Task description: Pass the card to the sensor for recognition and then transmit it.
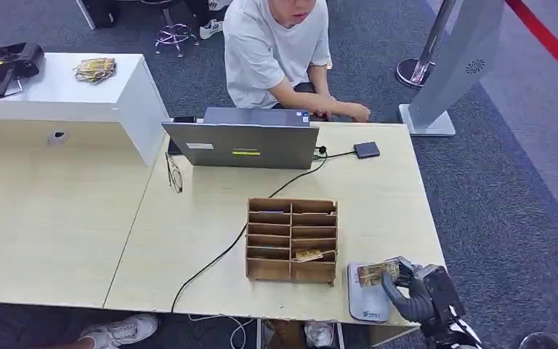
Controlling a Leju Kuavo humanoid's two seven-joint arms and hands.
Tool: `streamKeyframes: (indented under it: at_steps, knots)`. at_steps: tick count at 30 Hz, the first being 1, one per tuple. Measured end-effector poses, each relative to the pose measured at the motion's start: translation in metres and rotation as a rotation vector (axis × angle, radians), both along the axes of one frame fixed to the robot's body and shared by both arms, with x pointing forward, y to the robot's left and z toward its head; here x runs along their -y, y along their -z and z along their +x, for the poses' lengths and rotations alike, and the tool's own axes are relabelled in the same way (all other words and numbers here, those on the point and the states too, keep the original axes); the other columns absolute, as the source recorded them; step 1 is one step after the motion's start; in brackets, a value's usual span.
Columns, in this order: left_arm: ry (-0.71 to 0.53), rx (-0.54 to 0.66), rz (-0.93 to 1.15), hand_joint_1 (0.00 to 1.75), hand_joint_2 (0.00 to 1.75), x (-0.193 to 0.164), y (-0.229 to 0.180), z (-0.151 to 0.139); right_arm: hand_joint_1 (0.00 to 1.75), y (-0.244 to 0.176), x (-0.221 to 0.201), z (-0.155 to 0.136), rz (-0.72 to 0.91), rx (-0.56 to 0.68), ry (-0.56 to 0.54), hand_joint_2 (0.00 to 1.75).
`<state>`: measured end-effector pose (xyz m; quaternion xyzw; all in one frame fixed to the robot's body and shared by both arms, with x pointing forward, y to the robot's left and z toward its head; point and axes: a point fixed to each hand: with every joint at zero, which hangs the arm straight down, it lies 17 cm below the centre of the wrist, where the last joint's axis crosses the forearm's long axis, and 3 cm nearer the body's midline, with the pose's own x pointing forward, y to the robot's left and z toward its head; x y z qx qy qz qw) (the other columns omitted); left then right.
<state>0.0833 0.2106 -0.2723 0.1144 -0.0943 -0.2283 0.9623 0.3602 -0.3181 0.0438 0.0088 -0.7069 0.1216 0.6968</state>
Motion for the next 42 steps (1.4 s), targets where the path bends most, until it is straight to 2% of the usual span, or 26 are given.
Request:
streamKeyframes:
  at_steps: [9, 18, 42]
  knots:
    - [-0.002, 0.0, 0.001, 0.0, 0.0, 0.0, 0.0, 0.0, 1.75, 0.011, 0.03, -0.005, -0.182, -0.049, 0.005, 1.75]
    - [-0.002, 0.0, 0.001, 0.0, 0.0, 0.0, 0.0, 0.0, 1.75, 0.017, 0.041, -0.009, -0.278, -0.072, 0.0, 1.75]
    - [-0.002, 0.003, -0.002, 0.0, 0.0, 0.001, 0.0, 0.0, 1.75, -0.017, 0.009, -0.012, -0.262, 0.031, -0.094, 1.75]
